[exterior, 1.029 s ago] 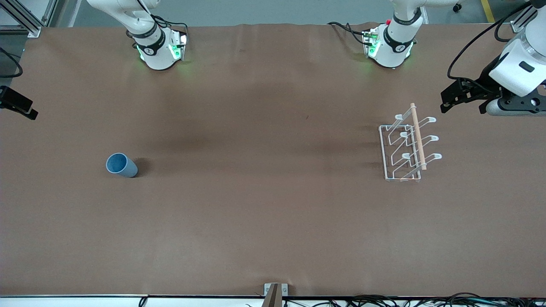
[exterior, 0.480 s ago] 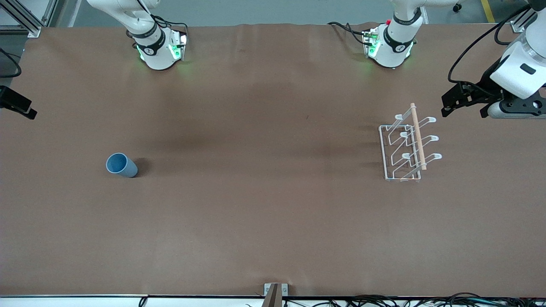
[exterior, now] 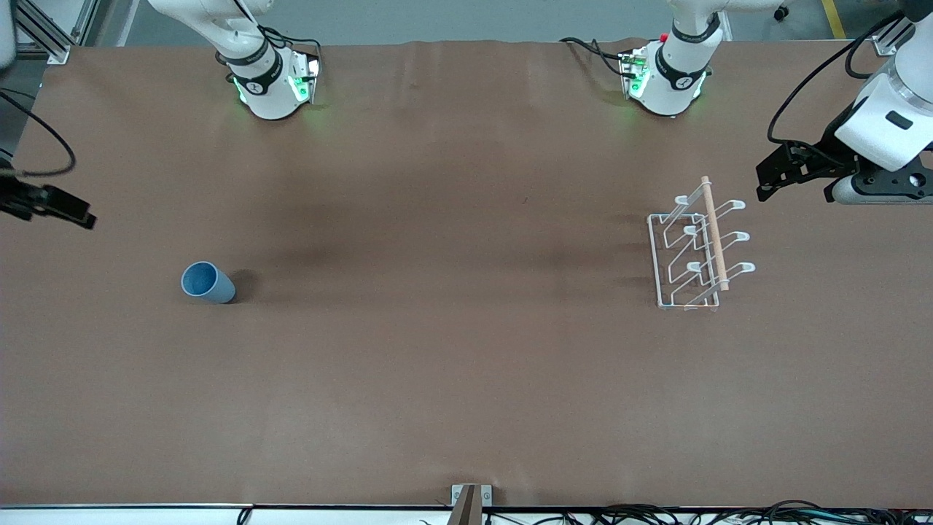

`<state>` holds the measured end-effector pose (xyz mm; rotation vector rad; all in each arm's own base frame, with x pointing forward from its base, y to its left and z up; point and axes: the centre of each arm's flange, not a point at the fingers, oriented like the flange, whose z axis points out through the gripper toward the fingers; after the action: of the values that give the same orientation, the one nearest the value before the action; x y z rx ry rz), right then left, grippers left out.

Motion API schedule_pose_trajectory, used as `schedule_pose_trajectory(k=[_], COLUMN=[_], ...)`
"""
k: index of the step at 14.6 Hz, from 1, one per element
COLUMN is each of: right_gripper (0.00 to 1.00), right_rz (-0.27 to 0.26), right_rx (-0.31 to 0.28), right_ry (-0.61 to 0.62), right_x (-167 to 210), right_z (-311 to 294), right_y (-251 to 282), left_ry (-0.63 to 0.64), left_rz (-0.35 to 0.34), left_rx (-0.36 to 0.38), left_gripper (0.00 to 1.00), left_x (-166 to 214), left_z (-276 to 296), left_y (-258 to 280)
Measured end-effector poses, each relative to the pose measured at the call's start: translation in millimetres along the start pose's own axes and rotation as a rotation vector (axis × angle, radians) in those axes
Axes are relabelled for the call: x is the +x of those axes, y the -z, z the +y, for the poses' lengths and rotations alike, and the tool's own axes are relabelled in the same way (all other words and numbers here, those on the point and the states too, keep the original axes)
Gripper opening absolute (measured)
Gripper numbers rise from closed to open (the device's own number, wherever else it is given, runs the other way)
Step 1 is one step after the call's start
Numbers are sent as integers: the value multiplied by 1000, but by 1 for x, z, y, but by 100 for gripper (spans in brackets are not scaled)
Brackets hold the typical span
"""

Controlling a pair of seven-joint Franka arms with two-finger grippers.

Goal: Hang cup on cup holder
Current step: 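Reach the right gripper down to the light blue cup, then close the right gripper on the blue cup's side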

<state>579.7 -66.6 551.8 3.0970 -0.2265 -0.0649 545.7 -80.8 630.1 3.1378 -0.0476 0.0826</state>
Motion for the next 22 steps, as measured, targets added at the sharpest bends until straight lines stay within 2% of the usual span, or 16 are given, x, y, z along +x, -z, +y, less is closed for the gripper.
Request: schedule_pose_trajectory(k=[6,10,12,16,19,21,22], right_gripper=[100,100,100,100,99,93,84], right_rz=[-19,13,13,-12,17,21,18], right_rx=[-9,-13,-15,-14,-17,-17,-17], right_ry=[77,166,196,205,209,210,210], right_x=[33,28,21,15,10,4,2], right_z=[19,15,14,15,15,14,14], right_y=[-144,-221,-253,-283,-301,-313,-316], left_ry=[-3,-3,-3,-3,-3,-4,-4], left_rz=[-4,-6,-7,-8,-8,-9,-10], left_rx=[0,0,0,1,1,1,1], left_gripper=[100,100,100,100,100,100,100], left_x=[0,1,1,1,1,1,1], left_z=[1,2,2,2,2,2,2], left_y=[-2,-3,-3,-4,-4,-5,-5])
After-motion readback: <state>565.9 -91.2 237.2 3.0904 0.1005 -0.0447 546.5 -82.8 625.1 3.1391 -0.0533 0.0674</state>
